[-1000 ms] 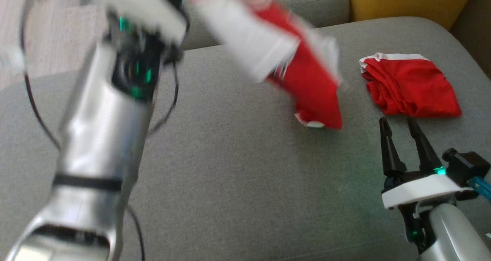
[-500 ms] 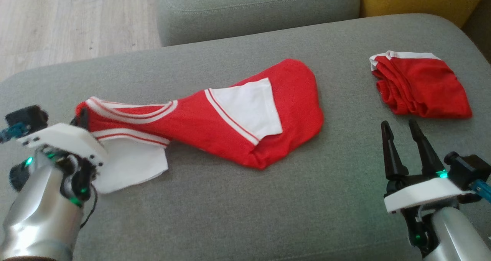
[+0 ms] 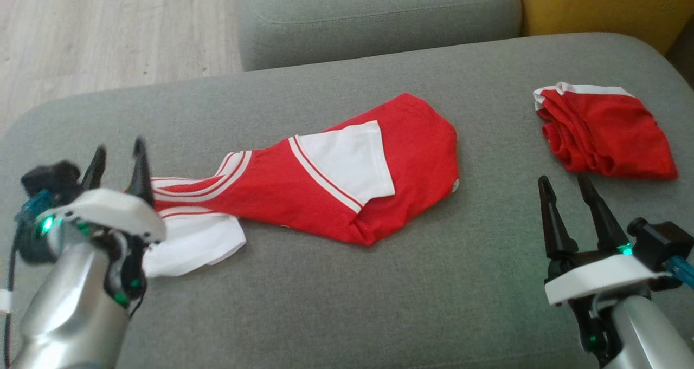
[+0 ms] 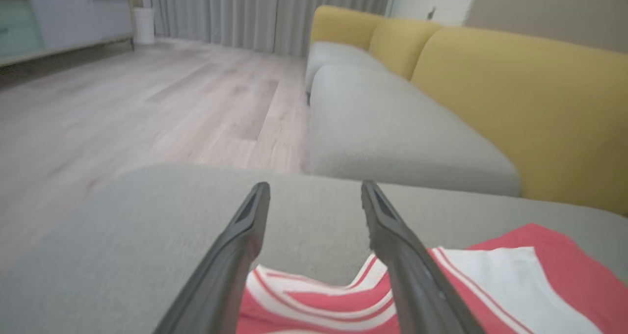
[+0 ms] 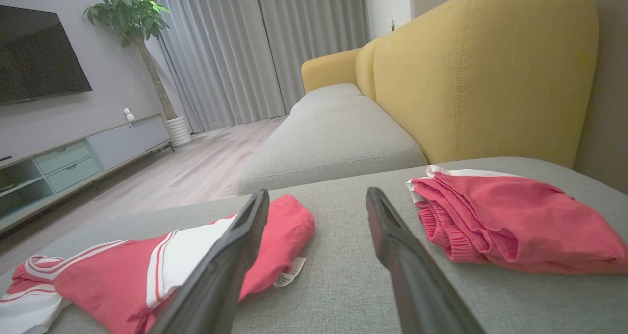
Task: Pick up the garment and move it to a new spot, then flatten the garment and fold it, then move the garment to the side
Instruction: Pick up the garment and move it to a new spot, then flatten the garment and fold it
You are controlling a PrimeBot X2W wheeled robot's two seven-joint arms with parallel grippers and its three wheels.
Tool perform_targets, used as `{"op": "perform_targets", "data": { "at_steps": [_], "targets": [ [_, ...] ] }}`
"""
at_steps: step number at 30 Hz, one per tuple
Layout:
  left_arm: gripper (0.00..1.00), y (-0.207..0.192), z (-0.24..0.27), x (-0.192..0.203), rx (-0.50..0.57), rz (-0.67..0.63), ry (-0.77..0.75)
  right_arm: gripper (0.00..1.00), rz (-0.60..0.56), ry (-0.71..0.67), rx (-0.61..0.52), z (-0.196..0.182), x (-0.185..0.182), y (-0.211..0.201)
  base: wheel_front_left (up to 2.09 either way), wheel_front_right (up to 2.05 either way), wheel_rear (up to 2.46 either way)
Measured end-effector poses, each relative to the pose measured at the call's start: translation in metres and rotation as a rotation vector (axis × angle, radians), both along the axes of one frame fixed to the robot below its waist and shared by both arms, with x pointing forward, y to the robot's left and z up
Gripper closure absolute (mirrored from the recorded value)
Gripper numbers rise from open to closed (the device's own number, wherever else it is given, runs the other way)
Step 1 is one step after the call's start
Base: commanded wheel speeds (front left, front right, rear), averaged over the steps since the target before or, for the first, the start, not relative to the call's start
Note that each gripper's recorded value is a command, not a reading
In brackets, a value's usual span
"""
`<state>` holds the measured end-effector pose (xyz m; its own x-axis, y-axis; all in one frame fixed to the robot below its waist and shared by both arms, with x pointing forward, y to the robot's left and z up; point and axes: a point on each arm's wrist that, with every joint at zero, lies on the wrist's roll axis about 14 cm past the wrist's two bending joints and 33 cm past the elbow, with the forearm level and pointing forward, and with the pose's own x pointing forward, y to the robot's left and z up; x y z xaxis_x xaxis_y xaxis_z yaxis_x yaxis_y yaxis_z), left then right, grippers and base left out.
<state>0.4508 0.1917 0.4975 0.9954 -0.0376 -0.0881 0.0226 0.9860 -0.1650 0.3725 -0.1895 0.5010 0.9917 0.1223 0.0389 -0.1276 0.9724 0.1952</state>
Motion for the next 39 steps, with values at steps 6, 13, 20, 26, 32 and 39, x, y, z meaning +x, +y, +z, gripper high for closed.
{"op": "perform_targets", "data": {
  "at_steps": [6, 13, 20, 26, 32, 39],
  "targets": [
    [0.00, -0.038, 0.068, -0.023, 0.049, -0.073, -0.270, 0.00, 0.010, 0.029, 0.000, -0.010, -0.005, 0.003, 0.00, 0.00, 0.00],
    [0.00, -0.075, 0.032, -0.080, 0.046, -0.110, -0.219, 0.00, 0.016, 0.028, 0.001, -0.010, -0.004, 0.005, 0.00, 0.00, 0.00],
    [0.00, -0.085, 0.024, -0.089, 0.037, -0.118, -0.203, 0.00, 0.024, 0.027, 0.000, -0.009, -0.002, 0.007, 0.00, 0.00, 0.00],
    [0.00, -0.093, 0.009, -0.090, 0.033, -0.175, -0.161, 0.00, 0.022, 0.030, 0.000, -0.009, -0.004, 0.006, 0.00, 0.00, 0.00],
    [0.00, -0.140, -0.015, -0.078, 0.005, -0.396, 0.027, 0.00, 0.006, 0.030, 0.000, -0.009, -0.006, 0.001, 0.00, 0.00, 0.00],
    [0.00, -0.209, -0.013, -0.044, 0.085, -0.691, 0.351, 0.00, -0.044, 0.031, 0.009, -0.009, -0.015, -0.013, 0.00, 0.00, 0.00]
  ]
}}
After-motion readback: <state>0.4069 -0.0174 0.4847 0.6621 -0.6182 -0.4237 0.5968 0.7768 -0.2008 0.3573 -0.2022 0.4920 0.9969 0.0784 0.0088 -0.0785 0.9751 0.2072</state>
